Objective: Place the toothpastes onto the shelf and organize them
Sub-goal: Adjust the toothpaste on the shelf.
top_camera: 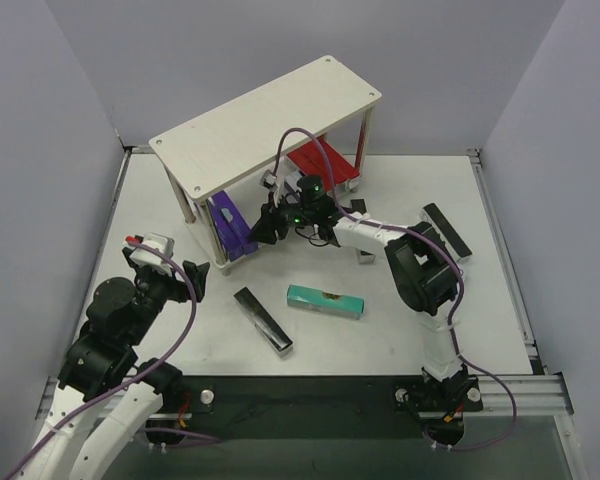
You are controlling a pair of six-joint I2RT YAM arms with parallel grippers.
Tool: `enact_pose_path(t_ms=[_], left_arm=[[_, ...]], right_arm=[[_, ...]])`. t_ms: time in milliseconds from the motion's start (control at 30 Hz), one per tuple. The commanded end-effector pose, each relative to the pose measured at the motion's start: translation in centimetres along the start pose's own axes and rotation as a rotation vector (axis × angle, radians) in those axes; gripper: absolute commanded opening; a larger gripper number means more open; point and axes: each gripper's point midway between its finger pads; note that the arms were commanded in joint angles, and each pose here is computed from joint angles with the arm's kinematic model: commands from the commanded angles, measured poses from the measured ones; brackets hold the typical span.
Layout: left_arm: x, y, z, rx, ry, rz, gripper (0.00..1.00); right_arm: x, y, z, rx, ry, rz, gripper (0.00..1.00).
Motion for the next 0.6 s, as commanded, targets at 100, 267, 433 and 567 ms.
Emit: enact_pose_path(t_ms=[100, 267, 433, 567], left_arm=[[0.6, 0.6, -1.3, 0.021, -0.04, -0.025, 0.92], [0.7, 0.4, -1.3, 0.031, -0.045, -0.016, 0.92], [1.0, 0.4, -1.3, 0.034, -0.045, -0.015, 0.92], [1.1, 0.3, -1.3, 0.042, -0.049, -0.014, 0.92]], right_arm=[[-0.3, 0.7, -4.0, 0.007, -0.132, -0.019, 0.37], [-0.6, 1.2, -4.4, -0.033, -0.156, -0.056, 0.38], [-0.8, 0.8, -4.5, -0.108, -0.219, -0.041, 0.41], [-0.1, 0.0, -4.9, -0.23, -0.315, 0.016, 0.41]])
Point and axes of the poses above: each gripper's point midway between its finger pads, its own x axis back along the fingers, its own y axis along the line the jaws close on, z = x × y, and after that the axes turned 14 degrees about -x, right-handed
